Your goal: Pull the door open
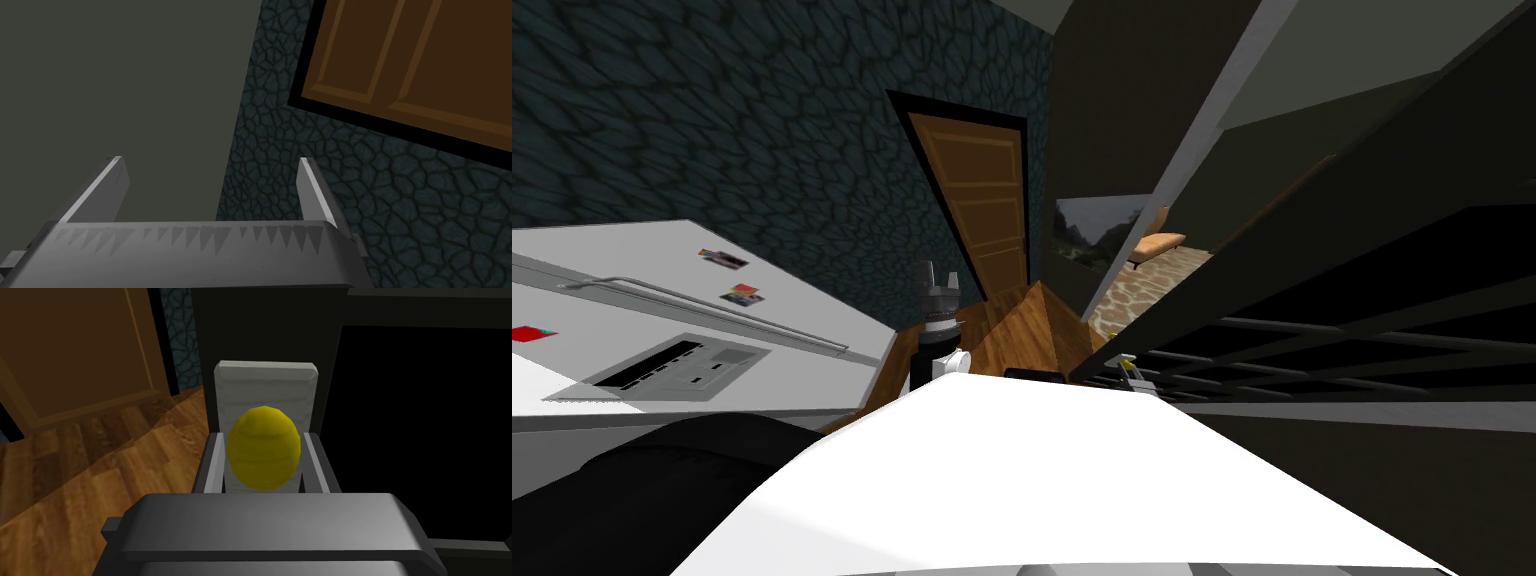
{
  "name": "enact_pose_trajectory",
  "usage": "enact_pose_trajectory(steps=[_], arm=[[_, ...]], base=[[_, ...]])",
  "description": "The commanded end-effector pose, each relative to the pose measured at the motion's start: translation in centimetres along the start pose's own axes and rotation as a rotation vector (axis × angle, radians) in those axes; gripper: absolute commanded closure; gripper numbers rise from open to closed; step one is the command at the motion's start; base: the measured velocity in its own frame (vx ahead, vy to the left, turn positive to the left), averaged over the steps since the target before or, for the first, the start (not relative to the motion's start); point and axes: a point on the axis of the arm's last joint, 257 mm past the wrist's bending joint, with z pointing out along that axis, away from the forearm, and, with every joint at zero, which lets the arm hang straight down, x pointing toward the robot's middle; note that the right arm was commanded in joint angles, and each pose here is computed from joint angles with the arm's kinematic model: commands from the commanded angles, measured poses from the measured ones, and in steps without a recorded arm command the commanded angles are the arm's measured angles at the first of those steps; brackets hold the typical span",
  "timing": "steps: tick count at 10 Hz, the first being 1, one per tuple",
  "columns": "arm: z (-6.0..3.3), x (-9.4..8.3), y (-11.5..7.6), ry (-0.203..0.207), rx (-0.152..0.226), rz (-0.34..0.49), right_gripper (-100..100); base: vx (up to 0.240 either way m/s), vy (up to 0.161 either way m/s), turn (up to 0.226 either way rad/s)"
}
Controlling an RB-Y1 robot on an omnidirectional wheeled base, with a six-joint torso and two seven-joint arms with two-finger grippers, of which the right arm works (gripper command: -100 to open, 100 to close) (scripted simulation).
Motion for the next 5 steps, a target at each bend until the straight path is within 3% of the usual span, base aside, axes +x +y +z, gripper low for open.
enact_pose_trajectory(steps=[1, 5], arm=[[-0.48, -0.05, -0.08, -0.003, 0.012, 0.0, 100], [-1.3, 0.03, -0.31, -0.003, 0.046, 0.0, 100]], base=[[-0.224, -0.057, 0.159], [-0.205, -0.041, 0.121]])
